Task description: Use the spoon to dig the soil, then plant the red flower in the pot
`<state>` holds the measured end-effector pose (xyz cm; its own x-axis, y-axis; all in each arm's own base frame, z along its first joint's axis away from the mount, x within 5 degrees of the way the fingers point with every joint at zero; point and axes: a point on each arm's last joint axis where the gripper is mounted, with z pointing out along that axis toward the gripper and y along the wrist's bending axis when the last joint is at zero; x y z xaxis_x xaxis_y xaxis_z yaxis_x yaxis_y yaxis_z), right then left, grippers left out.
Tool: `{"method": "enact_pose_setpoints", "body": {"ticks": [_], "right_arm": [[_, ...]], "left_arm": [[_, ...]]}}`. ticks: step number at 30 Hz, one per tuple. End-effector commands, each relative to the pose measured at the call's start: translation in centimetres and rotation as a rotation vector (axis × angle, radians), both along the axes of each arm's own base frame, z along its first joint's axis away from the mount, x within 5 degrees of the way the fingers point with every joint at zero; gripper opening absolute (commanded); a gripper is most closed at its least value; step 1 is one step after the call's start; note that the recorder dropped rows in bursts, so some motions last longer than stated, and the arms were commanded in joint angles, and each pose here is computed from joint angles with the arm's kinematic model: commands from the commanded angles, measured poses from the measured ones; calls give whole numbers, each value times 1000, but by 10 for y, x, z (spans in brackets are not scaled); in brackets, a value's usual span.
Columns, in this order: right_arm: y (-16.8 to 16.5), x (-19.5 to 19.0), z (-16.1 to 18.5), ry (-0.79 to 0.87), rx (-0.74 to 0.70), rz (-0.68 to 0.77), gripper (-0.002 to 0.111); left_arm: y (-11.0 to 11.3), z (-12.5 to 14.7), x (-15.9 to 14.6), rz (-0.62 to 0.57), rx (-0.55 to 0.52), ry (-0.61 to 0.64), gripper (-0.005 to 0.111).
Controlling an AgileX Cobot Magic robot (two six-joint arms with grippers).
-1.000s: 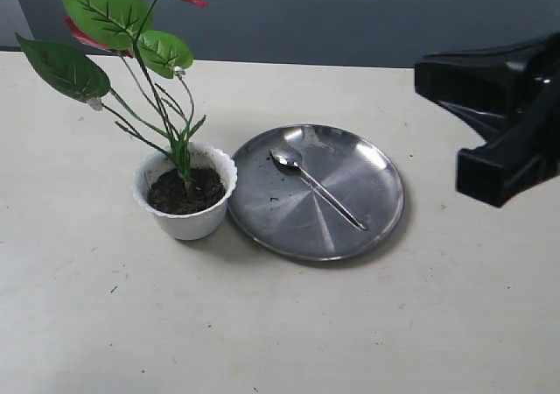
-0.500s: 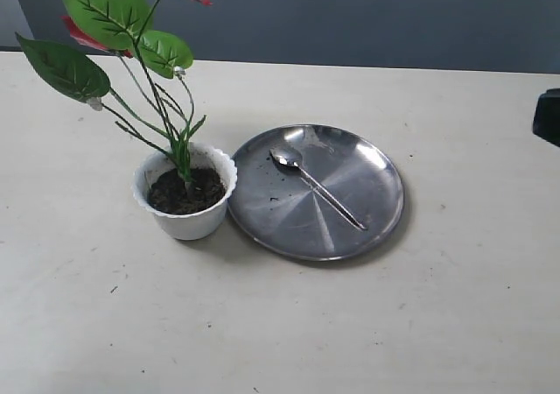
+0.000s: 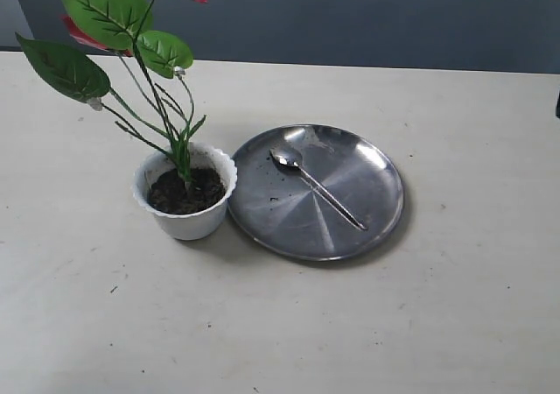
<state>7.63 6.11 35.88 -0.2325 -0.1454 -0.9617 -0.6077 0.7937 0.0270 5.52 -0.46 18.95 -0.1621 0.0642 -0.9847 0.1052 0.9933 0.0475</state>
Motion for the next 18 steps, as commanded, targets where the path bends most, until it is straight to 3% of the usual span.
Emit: {"method": "enact_pose_setpoints", "body": {"ticks": [1,11,18], "right_arm": [[-4,7,-22,-120,-56,-52,-1],[-27,-4,-132,-252,92,-221,-1],[-43,-14,-147,-267,162,-388,-1]], "left_arm": [[0,2,0,-6,-8,-16,1],[0,2,0,-6,-8,-16,1],[0,2,0,-6,-8,-16,1]]}}
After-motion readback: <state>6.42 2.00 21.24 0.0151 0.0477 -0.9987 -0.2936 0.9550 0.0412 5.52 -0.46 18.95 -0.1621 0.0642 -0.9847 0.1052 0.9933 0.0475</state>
